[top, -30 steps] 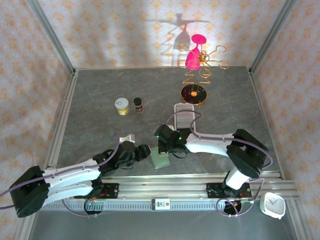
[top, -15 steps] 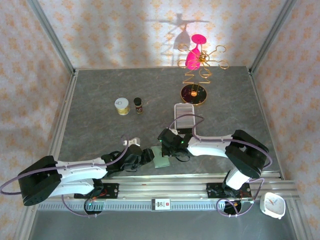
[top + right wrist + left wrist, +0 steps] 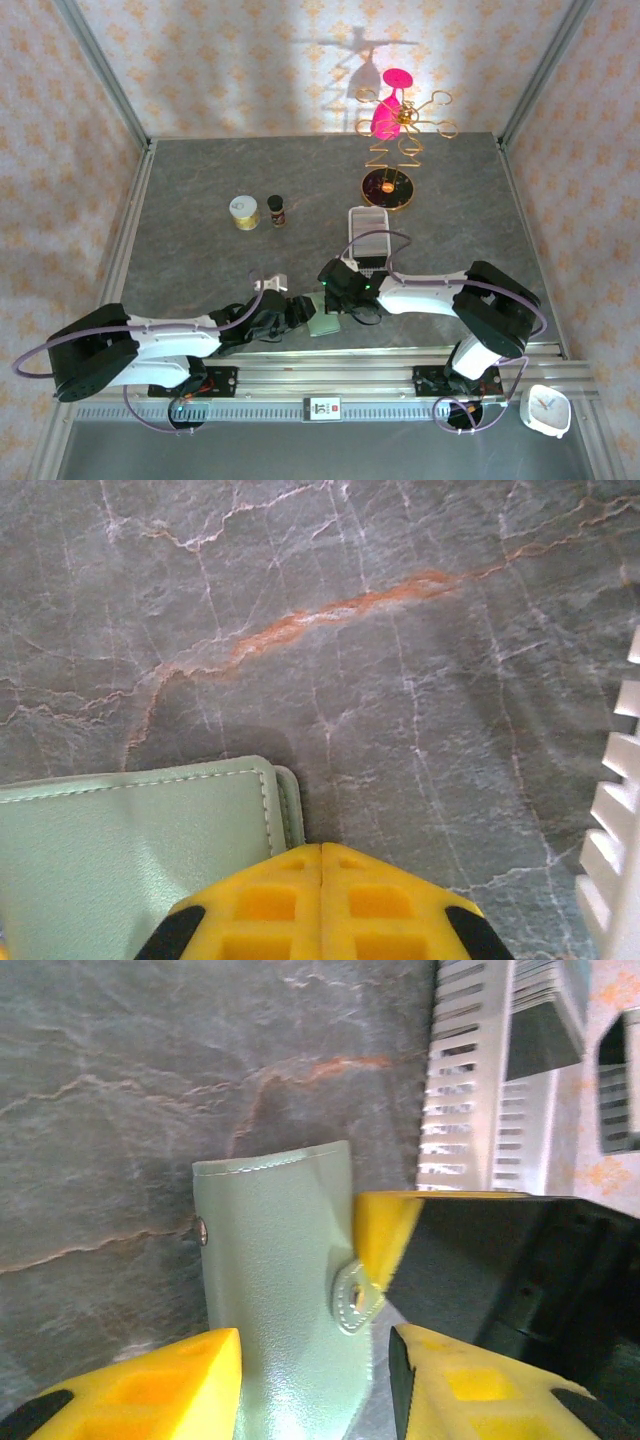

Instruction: Put the credit cards into the card holder

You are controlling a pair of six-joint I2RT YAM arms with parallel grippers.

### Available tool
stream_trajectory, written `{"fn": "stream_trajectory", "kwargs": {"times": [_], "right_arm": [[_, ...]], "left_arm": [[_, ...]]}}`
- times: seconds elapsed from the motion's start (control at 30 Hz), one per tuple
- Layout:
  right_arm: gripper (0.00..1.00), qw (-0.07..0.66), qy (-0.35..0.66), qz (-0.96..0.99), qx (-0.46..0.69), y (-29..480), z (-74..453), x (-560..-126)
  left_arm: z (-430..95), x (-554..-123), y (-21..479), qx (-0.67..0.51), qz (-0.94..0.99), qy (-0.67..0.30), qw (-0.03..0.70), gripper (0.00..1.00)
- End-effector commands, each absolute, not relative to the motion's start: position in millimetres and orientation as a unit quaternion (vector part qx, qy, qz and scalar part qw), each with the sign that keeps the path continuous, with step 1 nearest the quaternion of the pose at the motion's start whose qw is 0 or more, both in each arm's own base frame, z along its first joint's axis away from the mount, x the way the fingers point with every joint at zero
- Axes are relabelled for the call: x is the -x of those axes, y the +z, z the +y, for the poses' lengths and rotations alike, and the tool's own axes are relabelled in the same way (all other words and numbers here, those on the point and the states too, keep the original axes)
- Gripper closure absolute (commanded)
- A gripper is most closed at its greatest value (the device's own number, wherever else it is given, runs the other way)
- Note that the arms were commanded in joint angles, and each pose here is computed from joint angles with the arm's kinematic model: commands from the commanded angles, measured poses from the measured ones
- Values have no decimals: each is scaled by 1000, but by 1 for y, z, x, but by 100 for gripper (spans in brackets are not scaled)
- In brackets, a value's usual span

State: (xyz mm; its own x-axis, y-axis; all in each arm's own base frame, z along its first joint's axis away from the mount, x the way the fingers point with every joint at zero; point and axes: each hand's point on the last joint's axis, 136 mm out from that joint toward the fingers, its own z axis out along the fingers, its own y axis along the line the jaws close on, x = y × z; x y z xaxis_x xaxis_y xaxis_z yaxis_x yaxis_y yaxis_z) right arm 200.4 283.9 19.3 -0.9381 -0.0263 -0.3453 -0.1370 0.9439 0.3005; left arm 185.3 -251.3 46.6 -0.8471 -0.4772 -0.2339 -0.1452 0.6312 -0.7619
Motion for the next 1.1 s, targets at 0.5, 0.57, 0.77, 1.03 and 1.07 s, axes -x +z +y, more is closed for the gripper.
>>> {"fn": "stream_trajectory", "kwargs": {"times": [0.5,0.57,0.77,1.03,1.07], "right_arm": [[100,171,154,973,27,13,274,-195],[100,170,158,972,27,13,275,-195],[100,173,163,971,26,16,276,-195],[100,187,177,966,17,26,276,-198],[100,190,179,965,15,28,276,-198]], "left_arm": [[-244,-185,34,181,894,-348,214,56],[-248,-186,38,183,888,-364,214,57],[-264,-186,43,181,874,-404,199,59],[-273,-191,54,179,865,-422,203,76],[-272,-192,57,180,864,-423,207,77]]}}
